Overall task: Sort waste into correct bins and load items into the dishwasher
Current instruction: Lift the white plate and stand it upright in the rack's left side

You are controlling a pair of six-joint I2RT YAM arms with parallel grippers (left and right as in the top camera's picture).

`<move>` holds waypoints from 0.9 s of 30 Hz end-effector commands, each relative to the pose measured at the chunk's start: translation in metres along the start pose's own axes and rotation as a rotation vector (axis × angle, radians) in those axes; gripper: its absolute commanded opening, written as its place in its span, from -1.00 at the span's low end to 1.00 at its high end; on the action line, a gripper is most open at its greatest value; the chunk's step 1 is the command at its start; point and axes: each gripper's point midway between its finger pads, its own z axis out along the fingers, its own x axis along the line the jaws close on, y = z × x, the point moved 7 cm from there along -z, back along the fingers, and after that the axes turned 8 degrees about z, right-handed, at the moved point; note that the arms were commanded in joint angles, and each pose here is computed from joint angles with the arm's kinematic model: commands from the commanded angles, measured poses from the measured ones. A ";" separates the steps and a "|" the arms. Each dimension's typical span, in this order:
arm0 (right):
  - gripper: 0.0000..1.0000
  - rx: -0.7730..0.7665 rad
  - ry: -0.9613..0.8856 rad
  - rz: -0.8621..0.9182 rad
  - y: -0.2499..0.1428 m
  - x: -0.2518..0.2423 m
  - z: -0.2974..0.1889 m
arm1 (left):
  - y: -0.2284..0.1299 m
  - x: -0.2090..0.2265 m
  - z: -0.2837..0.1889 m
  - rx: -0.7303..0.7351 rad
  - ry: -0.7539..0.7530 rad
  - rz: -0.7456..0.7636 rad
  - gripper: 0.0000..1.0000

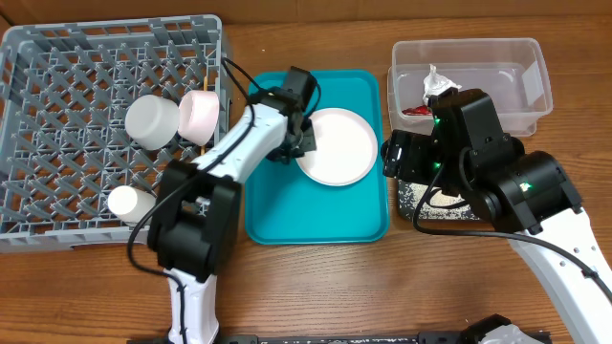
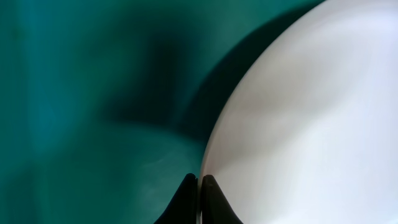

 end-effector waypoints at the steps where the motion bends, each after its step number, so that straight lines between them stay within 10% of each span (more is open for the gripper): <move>1: 0.71 -0.014 0.004 0.001 0.003 0.001 -0.004 | 0.030 0.022 -0.087 -0.228 0.052 0.024 -0.92; 8: 0.71 -0.010 0.001 0.002 0.002 0.001 -0.004 | 0.016 0.079 -0.224 -0.521 0.354 0.027 -0.92; 18: 0.71 -0.010 0.000 0.002 0.002 0.001 -0.004 | -0.018 0.162 -0.314 -0.555 1.228 -0.045 -0.92; 27: 0.72 -0.010 0.000 0.001 0.002 0.001 -0.004 | -0.017 0.232 -0.314 -0.472 1.307 -0.259 -0.92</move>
